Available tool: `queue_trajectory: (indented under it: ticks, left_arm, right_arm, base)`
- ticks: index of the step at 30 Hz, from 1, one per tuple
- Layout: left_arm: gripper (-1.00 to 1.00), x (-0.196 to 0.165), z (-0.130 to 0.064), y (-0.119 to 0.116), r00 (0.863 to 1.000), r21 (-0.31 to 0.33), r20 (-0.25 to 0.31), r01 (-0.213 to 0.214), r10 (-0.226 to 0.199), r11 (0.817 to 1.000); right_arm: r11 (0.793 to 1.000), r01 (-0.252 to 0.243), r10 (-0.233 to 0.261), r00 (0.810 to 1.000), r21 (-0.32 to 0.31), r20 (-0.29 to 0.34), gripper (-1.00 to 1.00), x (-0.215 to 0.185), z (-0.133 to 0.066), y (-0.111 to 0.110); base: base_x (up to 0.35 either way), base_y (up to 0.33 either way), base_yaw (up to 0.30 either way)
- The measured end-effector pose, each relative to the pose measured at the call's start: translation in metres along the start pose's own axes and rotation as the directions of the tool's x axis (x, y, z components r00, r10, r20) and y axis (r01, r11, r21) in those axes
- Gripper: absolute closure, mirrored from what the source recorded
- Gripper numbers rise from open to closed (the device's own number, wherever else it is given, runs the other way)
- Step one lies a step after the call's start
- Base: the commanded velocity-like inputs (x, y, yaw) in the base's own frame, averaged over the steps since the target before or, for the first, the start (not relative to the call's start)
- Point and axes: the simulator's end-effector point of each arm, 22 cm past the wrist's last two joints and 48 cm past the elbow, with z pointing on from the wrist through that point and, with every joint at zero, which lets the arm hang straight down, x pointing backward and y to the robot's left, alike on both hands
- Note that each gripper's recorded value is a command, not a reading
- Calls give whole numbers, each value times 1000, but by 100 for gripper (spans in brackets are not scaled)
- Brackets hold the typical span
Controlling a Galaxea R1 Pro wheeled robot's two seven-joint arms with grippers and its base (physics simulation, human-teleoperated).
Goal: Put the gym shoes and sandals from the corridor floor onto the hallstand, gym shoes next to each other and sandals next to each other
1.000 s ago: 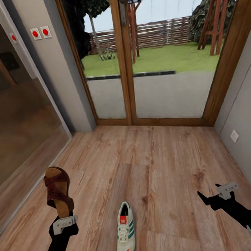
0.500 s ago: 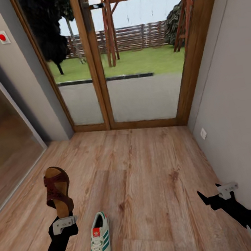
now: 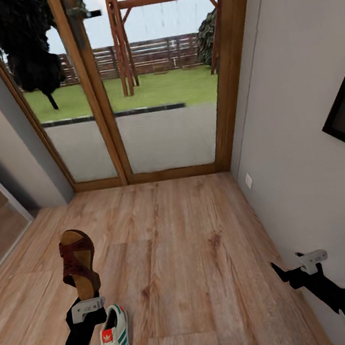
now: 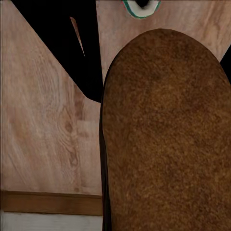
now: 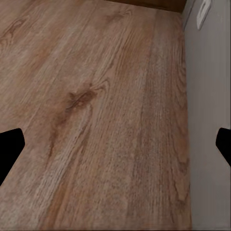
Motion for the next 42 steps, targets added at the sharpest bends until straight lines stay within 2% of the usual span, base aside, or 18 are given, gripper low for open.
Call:
queue_trajectory:
  ticks: [11, 20, 29, 34, 42]
  left_arm:
    - [100, 0, 0, 0, 1000, 0, -1, 1, -1, 1000]
    - [100, 0, 0, 0, 1000, 1, -2, 0, 0, 1000]
    - [100, -1, 0, 0, 1000, 0, 2, -1, 1, 1000]
    - [100, -1, 0, 1, 1000, -1, 3, 0, 0, 1000]
    - [100, -1, 0, 1, 1000, -2, 3, 1, -1, 1000]
  right_arm:
    - [1000, 0, 0, 1000, 0, 0, -100, 0, 0, 0]
    - [1000, 1, -1, 1000, 1, 2, -100, -1, 0, 0]
    - [1000, 2, -2, 1000, 1, 3, -100, -1, 0, 0]
    - [999, 24, -24, 1000, -38, 5, -100, -3, 4, 17]
    - [999, 25, -25, 1000, -44, 4, -100, -3, 4, 20]
  base:
    - [15, 0, -266]
    - [186, -56, -240]
    - [42, -39, -15]
    - [89, -114, -1]
    - [58, -9, 0]
